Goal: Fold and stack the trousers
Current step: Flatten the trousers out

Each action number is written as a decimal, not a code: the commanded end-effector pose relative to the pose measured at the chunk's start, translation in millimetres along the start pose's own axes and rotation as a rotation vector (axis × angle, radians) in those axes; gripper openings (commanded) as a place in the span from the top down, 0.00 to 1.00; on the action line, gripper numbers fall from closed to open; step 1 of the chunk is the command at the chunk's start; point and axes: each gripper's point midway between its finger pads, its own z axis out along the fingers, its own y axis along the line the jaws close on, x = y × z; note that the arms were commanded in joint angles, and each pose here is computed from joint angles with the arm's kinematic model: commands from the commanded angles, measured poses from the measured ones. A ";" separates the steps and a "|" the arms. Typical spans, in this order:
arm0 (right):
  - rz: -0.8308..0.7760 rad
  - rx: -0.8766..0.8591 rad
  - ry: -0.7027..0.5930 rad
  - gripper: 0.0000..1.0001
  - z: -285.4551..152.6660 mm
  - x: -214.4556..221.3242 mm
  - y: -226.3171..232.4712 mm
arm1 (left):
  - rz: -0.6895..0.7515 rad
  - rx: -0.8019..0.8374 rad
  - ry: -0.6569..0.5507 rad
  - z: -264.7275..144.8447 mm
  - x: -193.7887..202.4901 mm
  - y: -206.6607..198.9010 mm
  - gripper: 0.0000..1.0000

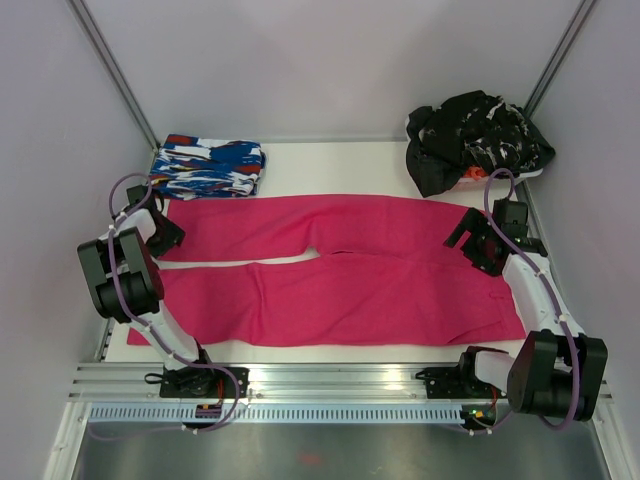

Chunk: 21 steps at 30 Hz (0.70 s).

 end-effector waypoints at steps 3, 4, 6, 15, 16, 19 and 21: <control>0.007 -0.014 -0.052 0.02 -5.8 -19.8 9.2 | -0.009 0.004 -0.022 8.7 -5.8 -4.3 0.16; 0.008 -0.010 -0.051 0.02 -5.8 -19.6 8.2 | -0.009 -0.001 -0.023 10.2 -6.5 -3.0 0.18; 0.008 -0.005 -0.054 0.02 -5.7 -20.1 7.3 | -0.003 -0.006 -0.019 14.1 -5.9 -3.1 0.26; 0.029 0.024 -0.084 0.02 -8.4 -26.1 3.8 | 0.003 -0.050 -0.018 22.0 -4.0 2.8 0.87; 0.032 0.027 -0.089 0.02 -8.5 -27.8 3.7 | 0.001 -0.060 -0.018 19.8 -4.1 4.5 0.94; 0.038 0.039 -0.099 0.02 -9.3 -30.7 2.5 | -0.018 -0.112 -0.052 14.1 -10.8 14.9 0.98; 0.038 0.061 -0.117 0.02 -10.5 -35.1 -0.2 | -0.045 -0.128 -0.084 6.1 -18.5 22.4 0.98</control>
